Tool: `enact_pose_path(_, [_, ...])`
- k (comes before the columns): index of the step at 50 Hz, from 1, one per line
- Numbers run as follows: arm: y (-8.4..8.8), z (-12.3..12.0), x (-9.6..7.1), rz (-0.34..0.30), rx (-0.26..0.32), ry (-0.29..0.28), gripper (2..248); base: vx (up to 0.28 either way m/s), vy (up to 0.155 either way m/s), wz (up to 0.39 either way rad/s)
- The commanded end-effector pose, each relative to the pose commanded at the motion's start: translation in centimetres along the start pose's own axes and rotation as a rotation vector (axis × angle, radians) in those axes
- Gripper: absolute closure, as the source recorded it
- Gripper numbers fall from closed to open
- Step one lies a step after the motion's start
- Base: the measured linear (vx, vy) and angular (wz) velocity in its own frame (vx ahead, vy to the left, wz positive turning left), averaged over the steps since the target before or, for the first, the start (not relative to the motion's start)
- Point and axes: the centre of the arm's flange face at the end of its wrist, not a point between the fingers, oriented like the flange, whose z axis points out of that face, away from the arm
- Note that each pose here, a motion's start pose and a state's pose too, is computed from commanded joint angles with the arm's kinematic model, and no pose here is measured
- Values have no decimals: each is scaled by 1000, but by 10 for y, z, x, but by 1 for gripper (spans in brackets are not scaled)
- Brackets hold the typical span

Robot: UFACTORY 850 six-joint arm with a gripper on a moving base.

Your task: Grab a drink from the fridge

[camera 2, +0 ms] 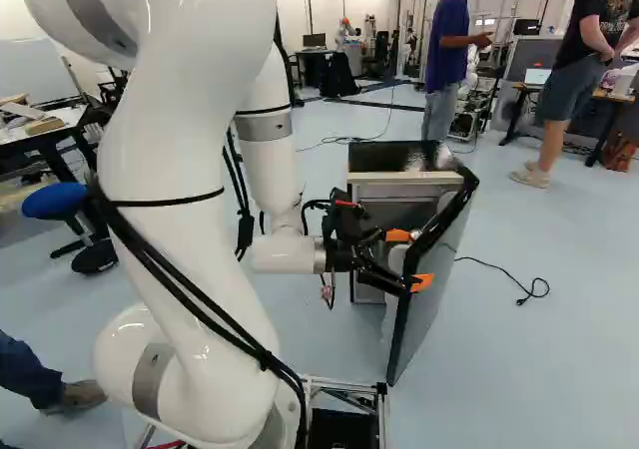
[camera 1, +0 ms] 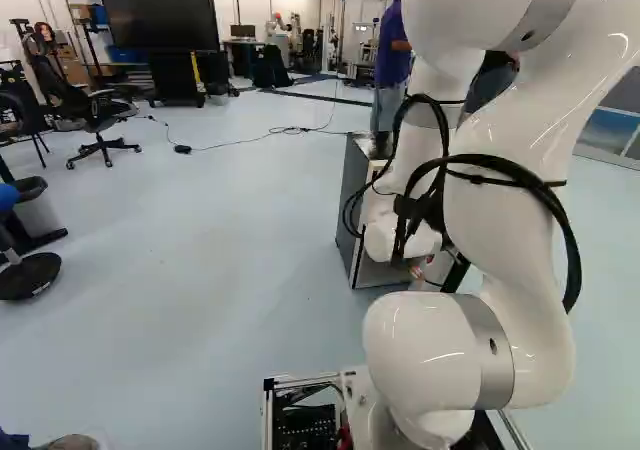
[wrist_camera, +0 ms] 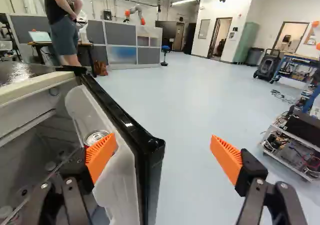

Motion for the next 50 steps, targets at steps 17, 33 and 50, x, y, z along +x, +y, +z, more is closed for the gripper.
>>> enact_pose_path(17, [7,28,3,28,-97,-1,3,0,0,0])
enact_pose_path(33, [12,58,7,59,-188,2,3,0,0,0])
enact_pose_path(50, [19,92,10,93,-281,8,3,0,0,0])
